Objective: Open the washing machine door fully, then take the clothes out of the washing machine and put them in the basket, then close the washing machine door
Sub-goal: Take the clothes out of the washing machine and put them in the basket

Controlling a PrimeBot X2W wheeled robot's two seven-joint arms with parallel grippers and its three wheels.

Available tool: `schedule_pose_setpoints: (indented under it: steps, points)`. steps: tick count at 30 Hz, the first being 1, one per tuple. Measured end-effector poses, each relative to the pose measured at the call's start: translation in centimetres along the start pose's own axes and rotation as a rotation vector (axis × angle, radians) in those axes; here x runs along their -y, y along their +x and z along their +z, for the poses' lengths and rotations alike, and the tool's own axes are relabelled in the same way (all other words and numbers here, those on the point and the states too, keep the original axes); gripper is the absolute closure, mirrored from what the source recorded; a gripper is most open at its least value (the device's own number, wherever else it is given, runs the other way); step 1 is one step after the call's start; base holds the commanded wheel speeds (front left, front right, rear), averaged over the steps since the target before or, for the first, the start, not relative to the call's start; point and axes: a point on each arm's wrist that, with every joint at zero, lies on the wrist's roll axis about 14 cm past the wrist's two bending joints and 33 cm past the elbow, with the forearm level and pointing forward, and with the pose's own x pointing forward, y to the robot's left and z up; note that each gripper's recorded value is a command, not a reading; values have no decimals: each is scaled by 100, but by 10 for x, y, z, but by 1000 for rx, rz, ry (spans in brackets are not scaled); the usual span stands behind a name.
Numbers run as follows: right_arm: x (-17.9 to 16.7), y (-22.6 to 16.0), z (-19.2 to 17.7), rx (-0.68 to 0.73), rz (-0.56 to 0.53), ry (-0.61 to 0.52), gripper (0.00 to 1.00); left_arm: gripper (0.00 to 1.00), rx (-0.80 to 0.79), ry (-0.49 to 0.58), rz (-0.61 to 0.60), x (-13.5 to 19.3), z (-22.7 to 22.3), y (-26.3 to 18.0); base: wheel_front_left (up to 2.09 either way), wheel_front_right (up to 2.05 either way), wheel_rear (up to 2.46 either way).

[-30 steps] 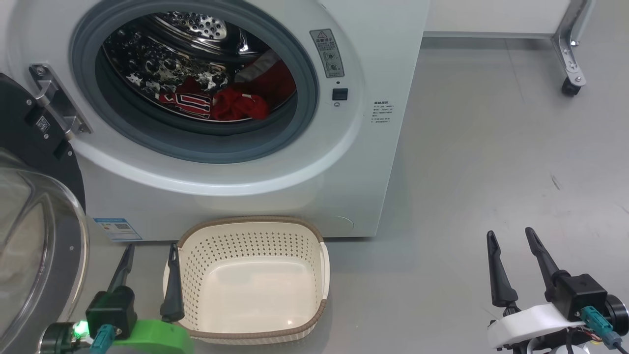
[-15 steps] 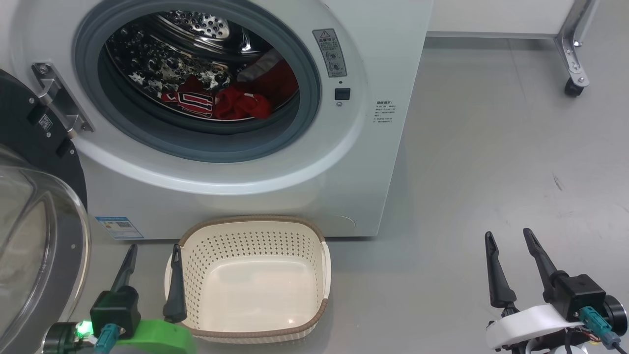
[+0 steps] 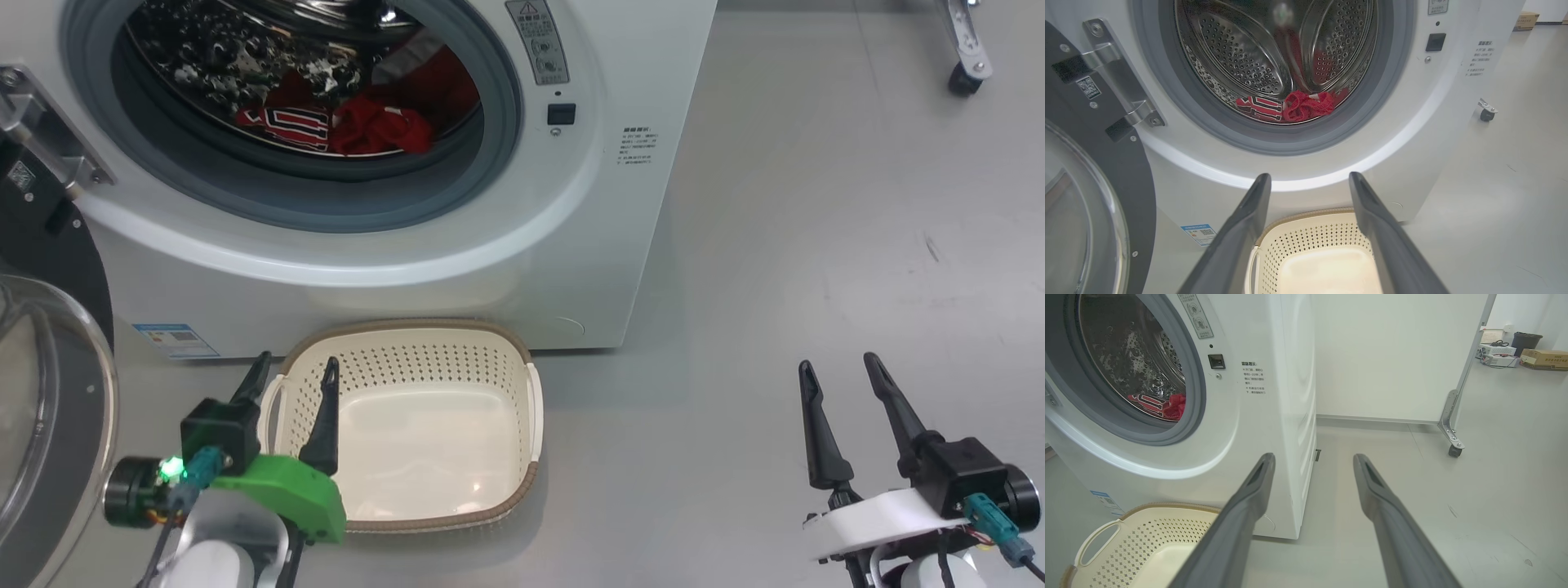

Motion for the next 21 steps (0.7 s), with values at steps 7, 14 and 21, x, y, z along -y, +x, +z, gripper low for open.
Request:
schedule_pose_setpoints:
  steps: [7,14,21]
  points:
    - [6,14,-4,-7,-12,5,0,0,-89,-13,-85,13,-5,42,0,0,0]
    - [14,28,-14,-27,-25,11,0,0,-136,-35,-172,27,11,102,0,0,0]
    - [23,42,-26,-45,-47,18,0,0,-197,-17,-181,22,19,158,0,0,0]
